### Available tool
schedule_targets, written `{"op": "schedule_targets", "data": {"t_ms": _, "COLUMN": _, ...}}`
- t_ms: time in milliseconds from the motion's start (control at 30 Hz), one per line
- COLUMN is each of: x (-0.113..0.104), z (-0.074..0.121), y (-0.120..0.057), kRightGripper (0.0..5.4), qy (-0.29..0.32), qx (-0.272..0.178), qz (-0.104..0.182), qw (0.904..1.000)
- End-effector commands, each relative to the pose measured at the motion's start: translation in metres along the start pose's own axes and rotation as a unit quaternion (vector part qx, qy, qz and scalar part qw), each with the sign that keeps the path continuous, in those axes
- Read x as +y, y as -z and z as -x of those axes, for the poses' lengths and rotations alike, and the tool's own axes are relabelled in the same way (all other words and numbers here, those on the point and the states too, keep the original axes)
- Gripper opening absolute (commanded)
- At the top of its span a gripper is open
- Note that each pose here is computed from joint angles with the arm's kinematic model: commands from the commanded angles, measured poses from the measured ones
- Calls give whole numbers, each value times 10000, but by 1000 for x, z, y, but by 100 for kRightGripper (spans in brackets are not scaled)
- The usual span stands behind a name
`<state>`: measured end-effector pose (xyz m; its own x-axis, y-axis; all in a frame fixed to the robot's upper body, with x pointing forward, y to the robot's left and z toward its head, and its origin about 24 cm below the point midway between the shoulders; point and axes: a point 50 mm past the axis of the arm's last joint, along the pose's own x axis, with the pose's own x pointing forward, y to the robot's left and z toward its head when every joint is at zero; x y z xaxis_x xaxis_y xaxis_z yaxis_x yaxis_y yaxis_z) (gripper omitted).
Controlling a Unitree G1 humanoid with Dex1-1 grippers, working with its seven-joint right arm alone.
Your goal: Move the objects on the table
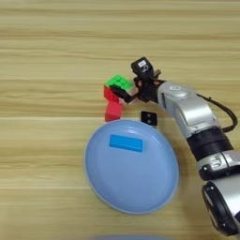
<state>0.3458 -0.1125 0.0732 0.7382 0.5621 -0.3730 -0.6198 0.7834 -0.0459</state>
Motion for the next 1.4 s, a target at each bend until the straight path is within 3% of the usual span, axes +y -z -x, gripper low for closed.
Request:
{"op": "schedule_targets", "data": {"t_ms": 33, "x": -3, "z": -1, "y": -38, "kRightGripper": 536, "qy": -17, "qx": -510, "qz": 408, "qw": 9979}}
{"op": "schedule_targets", "data": {"t_ms": 467, "x": -2, "z": -9, "y": -13, "kRightGripper": 536, "qy": -132, "qx": 134, "qz": 399, "qw": 9990}}
{"op": "schedule_targets", "data": {"t_ms": 833, "x": -4, "z": -10, "y": -12, "kRightGripper": 396, "qy": -98, "qx": 103, "qz": 446, "qw": 9989}}
{"op": "schedule_targets", "data": {"t_ms": 1033, "x": -3, "z": -8, "y": -20, "kRightGripper": 334, "qy": -91, "qx": -137, "qz": 485, "qw": 9987}}
{"op": "schedule_targets", "data": {"t_ms": 1200, "x": -2, "z": -4, "y": -33, "kRightGripper": 334, "qy": -52, "qx": -539, "qz": 591, "qw": 9968}}
{"op": "schedule_targets", "data": {"t_ms": 1300, "x": 2, "z": 4, "y": -46, "kRightGripper": 334, "qy": -258, "qx": -1024, "qz": 751, "qw": 9916}}
{"op": "schedule_targets", "data": {"t_ms": 1400, "x": 11, "z": 19, "y": -59, "kRightGripper": 334, "qy": -723, "qx": -1549, "qz": 990, "qw": 9803}}
